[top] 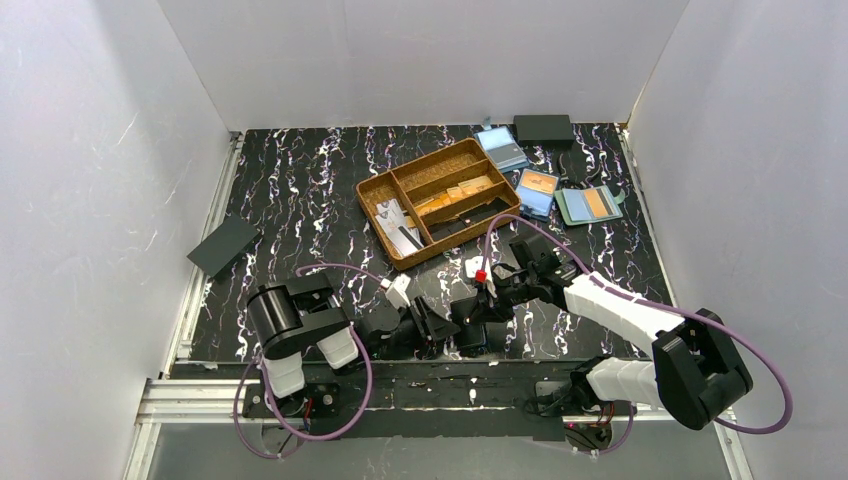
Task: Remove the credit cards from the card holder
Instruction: Open the card holder at the center of the board.
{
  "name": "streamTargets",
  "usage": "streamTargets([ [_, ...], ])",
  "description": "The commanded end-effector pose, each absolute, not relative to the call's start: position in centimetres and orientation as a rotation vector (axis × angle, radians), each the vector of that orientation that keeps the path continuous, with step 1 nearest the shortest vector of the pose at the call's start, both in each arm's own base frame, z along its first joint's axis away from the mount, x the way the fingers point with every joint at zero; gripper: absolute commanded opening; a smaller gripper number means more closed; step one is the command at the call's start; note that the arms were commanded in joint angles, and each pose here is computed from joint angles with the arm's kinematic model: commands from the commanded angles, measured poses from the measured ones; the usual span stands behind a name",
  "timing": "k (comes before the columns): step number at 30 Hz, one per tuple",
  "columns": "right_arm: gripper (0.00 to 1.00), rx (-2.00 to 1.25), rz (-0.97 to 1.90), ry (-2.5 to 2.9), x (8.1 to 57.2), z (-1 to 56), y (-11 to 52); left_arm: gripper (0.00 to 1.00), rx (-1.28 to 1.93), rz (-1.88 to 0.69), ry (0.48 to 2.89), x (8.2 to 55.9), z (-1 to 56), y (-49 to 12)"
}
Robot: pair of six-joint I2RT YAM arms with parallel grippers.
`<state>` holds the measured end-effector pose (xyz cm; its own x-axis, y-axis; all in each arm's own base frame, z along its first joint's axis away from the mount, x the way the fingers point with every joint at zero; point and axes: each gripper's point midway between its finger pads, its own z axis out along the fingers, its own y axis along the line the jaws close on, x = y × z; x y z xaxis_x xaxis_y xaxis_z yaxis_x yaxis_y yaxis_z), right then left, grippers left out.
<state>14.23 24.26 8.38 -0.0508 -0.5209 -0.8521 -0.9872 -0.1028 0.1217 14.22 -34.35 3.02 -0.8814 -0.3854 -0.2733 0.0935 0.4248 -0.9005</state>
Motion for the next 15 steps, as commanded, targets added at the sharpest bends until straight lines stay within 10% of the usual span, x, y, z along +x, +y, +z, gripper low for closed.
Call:
streamTargets([
  [1, 0.04, -1.653, 1.076, 1.52, 14.9, 10.5, 25.1, 0.35, -0.187, -1.566, 2.199, 13.6, 4.8, -35.3],
  [9, 0.03, -1.645, 1.055, 1.549, 15.4, 10.2, 25.0, 0.17, -0.213, -1.54, 2.179, 14.3, 5.0, -33.9],
  [15, 0.03, -1.637, 1.048, 1.568, 15.7, 10.0, 24.9, 0.34, -0.205, -1.519, 2.205, 14.0, 4.2, -33.6],
])
